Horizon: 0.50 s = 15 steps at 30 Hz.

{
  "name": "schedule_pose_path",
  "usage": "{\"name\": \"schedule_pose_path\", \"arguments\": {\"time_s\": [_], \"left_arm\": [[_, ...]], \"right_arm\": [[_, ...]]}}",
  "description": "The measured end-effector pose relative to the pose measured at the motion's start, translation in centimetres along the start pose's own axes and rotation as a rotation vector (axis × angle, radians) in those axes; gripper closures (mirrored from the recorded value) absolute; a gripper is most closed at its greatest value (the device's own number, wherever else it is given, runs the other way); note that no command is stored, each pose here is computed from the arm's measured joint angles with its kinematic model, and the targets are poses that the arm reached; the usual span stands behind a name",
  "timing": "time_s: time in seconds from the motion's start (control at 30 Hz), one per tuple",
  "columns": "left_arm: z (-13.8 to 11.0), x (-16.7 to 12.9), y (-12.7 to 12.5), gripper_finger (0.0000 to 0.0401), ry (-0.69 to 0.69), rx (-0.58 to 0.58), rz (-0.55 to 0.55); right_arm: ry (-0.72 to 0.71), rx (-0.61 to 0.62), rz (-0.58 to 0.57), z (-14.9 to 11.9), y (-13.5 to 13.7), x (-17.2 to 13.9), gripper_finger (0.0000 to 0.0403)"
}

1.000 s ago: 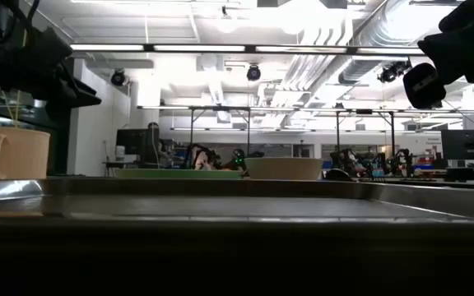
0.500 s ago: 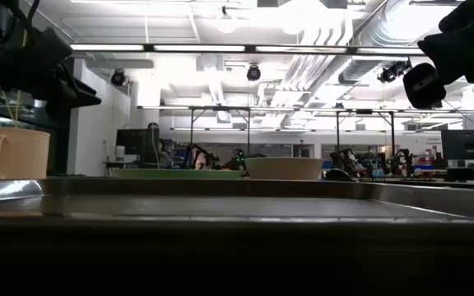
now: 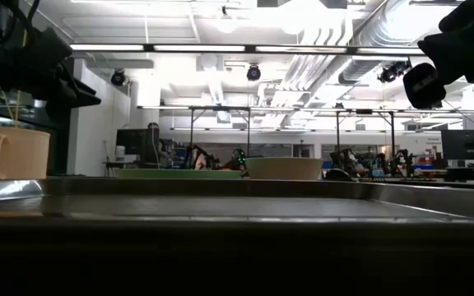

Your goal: Set up tray

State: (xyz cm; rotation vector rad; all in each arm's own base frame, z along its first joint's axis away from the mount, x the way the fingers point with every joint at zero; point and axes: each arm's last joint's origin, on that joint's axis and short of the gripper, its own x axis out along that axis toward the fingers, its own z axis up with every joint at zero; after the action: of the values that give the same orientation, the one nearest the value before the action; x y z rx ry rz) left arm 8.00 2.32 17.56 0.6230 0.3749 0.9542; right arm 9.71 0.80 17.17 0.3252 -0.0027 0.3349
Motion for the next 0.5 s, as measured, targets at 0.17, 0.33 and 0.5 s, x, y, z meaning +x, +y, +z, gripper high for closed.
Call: {"name": "schedule_pose_path", "arguments": {"time_s": [0.17,0.33,0.5], "left_arm": [[-0.01,0.0,-0.01,0.0226,-0.001,0.0,-0.001],[0.13,0.0,-0.1,0.0226,-0.035,-0.019,-0.042],[0.69,-0.08,-0.31,0.0226,-0.152,-0.149,-0.179]], "right_arm": [[0.0,0.0,0.0,0.01,0.0,0.0,0.0402],[-0.007,-0.035,-0.022,0.02,-0.06,0.0,0.0402],[-0.088,-0.105,-0.143,0.56,-0.29,-0.05,0.0402]]}}
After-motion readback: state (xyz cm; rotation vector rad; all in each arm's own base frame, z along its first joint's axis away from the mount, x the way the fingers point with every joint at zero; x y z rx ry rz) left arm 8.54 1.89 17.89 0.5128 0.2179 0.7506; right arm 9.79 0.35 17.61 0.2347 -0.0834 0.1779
